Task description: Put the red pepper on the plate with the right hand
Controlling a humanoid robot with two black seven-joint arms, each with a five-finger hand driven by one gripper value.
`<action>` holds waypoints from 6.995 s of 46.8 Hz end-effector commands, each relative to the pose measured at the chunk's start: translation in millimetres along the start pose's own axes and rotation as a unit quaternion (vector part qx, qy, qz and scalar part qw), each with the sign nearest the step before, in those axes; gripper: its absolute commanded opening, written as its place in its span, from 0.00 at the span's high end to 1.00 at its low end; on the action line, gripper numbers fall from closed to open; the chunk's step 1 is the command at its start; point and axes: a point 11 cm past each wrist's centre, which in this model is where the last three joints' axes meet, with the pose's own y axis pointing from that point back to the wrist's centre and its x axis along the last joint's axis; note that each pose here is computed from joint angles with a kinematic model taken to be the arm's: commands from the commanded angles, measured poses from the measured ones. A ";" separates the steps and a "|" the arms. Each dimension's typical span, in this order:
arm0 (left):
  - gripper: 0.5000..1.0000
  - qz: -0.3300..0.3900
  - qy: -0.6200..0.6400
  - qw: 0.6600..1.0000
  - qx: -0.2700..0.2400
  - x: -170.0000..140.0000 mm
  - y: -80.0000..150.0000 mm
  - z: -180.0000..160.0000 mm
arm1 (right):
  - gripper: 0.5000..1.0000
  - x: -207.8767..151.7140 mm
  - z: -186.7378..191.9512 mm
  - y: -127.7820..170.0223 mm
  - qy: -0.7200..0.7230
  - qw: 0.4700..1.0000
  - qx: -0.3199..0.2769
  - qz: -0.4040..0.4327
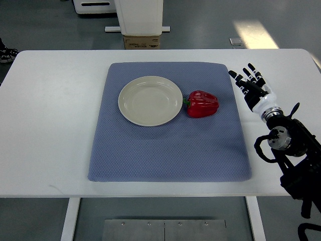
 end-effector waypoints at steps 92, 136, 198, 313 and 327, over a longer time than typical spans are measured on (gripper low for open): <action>0.00 0.000 -0.001 1.000 0.000 0.0 0.0 0.0 | 0.00 -2.4 -17.3 -5.0 0.047 0.999 0.005 -0.020; 0.00 0.000 0.000 1.000 0.000 0.0 0.0 0.0 | 0.00 -4.9 -27.1 -9.9 0.020 0.999 -0.007 -0.029; 0.00 0.000 -0.001 1.000 0.000 0.0 0.0 0.0 | 0.00 -89.8 -75.1 -17.1 0.476 0.842 0.011 -0.252; 0.00 0.000 0.000 1.000 0.000 0.0 0.0 0.0 | 0.33 -81.0 -12.8 -17.1 0.696 0.644 -0.090 -0.306; 0.00 0.000 -0.001 1.000 0.000 0.0 0.0 0.0 | 0.44 -80.0 -11.1 -16.3 0.694 0.645 -0.091 -0.308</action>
